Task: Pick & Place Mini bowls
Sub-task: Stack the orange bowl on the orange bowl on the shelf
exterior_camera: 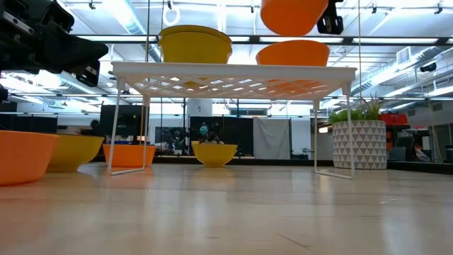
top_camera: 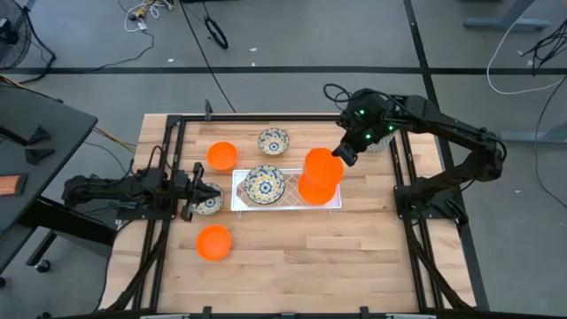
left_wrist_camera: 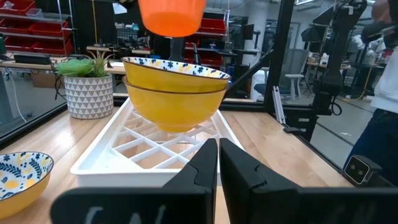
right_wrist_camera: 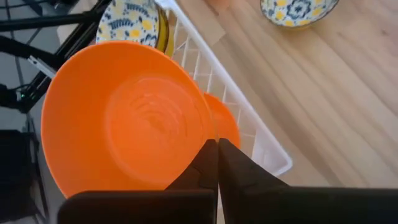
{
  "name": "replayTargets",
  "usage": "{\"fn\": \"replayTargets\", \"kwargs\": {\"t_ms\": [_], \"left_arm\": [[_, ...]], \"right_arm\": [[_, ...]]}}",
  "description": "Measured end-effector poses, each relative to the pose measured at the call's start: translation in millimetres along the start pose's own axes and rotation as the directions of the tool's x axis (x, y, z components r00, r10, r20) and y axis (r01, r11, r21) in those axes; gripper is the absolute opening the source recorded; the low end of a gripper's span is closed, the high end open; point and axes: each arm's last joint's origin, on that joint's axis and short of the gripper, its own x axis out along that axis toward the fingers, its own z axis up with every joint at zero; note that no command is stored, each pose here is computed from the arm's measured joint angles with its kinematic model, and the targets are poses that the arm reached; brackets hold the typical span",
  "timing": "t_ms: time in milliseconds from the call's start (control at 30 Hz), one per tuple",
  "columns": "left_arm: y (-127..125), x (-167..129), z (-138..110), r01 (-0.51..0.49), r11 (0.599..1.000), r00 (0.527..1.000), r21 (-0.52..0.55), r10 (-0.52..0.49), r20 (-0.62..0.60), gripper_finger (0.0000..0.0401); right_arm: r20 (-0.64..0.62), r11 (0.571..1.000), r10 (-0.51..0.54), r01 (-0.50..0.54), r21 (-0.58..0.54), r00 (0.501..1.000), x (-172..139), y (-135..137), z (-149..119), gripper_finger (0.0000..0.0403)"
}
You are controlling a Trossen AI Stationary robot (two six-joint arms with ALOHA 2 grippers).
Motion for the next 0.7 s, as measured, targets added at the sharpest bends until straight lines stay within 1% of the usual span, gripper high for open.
{"fn": "replayTargets", "kwargs": {"t_ms": [267,467,700], "left_arm": [[0,0,0,0.000,1.000,1.000,0.000,0.000,0.000,0.0023],[0,0,0,0.000,1.000,1.000,0.000,0.000,0.000,0.0023],[0,0,0,0.000,1.000,1.000,0.000,0.000,0.000,0.0023]], "right_arm": [[-0.041,0.999,0.015,-0.016,-0.033,0.999,4,11,-7,0.0000],[-0.085,0.999,0.000,-0.003,-0.032,0.996,17,11,-8,0.0000],[-0.116,0.995,-0.086,0.081,-0.051,0.990,33,4,-7,0.0000]]}}
